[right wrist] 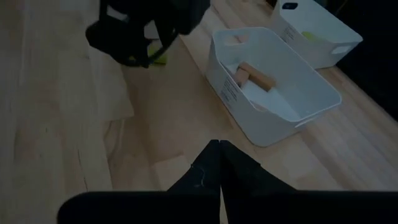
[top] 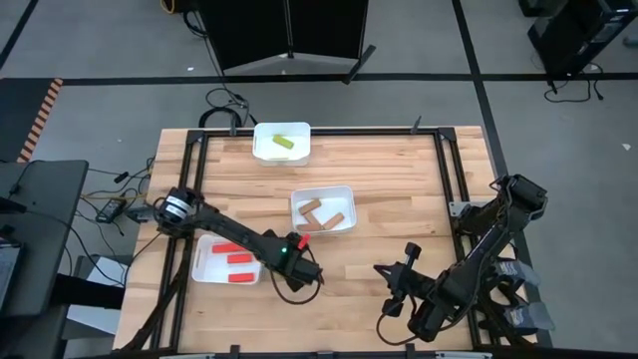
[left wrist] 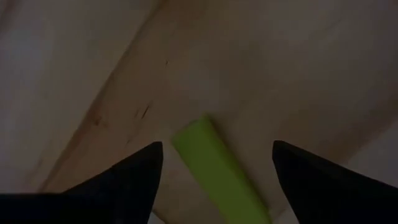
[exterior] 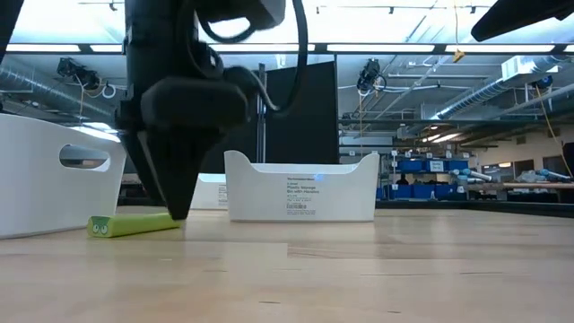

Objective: Sort blocks
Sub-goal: Put the green block into the top white bin, then return to Home Position

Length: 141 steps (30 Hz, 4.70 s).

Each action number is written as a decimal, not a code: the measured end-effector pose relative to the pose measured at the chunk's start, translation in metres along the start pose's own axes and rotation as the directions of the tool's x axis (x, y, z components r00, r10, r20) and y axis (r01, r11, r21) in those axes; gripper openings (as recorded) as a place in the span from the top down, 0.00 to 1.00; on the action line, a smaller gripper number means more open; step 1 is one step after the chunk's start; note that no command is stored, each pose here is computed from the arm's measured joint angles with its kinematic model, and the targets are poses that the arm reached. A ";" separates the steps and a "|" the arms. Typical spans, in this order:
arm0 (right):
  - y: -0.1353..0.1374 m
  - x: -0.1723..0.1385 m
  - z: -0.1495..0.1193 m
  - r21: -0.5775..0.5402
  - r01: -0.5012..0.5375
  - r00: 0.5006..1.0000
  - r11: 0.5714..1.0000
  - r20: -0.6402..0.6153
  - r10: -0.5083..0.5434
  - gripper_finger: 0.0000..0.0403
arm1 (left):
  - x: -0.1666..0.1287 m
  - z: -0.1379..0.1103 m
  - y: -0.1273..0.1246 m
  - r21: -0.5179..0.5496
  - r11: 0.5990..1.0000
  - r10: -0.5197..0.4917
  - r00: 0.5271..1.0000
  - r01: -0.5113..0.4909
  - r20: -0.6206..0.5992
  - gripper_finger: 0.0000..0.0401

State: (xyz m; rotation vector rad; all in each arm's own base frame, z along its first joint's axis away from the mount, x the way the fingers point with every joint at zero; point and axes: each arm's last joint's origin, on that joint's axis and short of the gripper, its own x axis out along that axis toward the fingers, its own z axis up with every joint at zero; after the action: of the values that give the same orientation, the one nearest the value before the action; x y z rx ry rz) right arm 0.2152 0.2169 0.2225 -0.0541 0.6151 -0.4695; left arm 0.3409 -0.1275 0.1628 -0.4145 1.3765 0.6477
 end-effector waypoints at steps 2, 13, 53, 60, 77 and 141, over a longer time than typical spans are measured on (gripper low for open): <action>0.000 0.000 0.000 -0.004 0.000 1.000 1.000 0.000 0.000 0.98 | 0.004 0.000 -0.001 0.002 1.000 0.008 1.000 -0.008 -0.015 0.22; 0.000 0.000 0.000 -0.029 0.003 1.000 1.000 0.004 -0.003 0.98 | 0.015 -0.001 -0.007 0.042 0.999 -0.012 0.999 0.014 -0.050 0.37; 0.000 0.000 0.001 -0.039 0.012 1.000 0.999 0.025 -0.011 0.98 | -0.145 0.097 0.113 0.125 0.946 0.207 0.854 -0.299 0.477 0.76; 0.000 0.004 0.004 -0.023 0.014 1.000 1.000 0.028 -0.013 0.98 | -0.105 0.159 0.211 0.135 0.971 0.120 0.896 -0.195 0.428 0.76; 0.002 0.020 0.019 -0.061 0.009 0.998 0.998 0.057 -0.006 0.98 | -0.069 0.175 0.312 0.000 0.992 0.115 0.907 -0.125 0.404 0.27; -0.197 0.036 -0.091 -0.122 -0.532 0.679 0.838 0.529 0.509 0.98 | -0.045 -0.110 0.264 0.462 0.865 -0.489 0.122 0.196 0.863 0.99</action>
State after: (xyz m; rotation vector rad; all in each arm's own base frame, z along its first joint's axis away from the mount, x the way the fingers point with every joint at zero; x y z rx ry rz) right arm 0.1089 0.0333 0.1648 0.0320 0.0324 0.1089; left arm 0.0849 -0.0032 0.2146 -0.0344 0.0233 0.1897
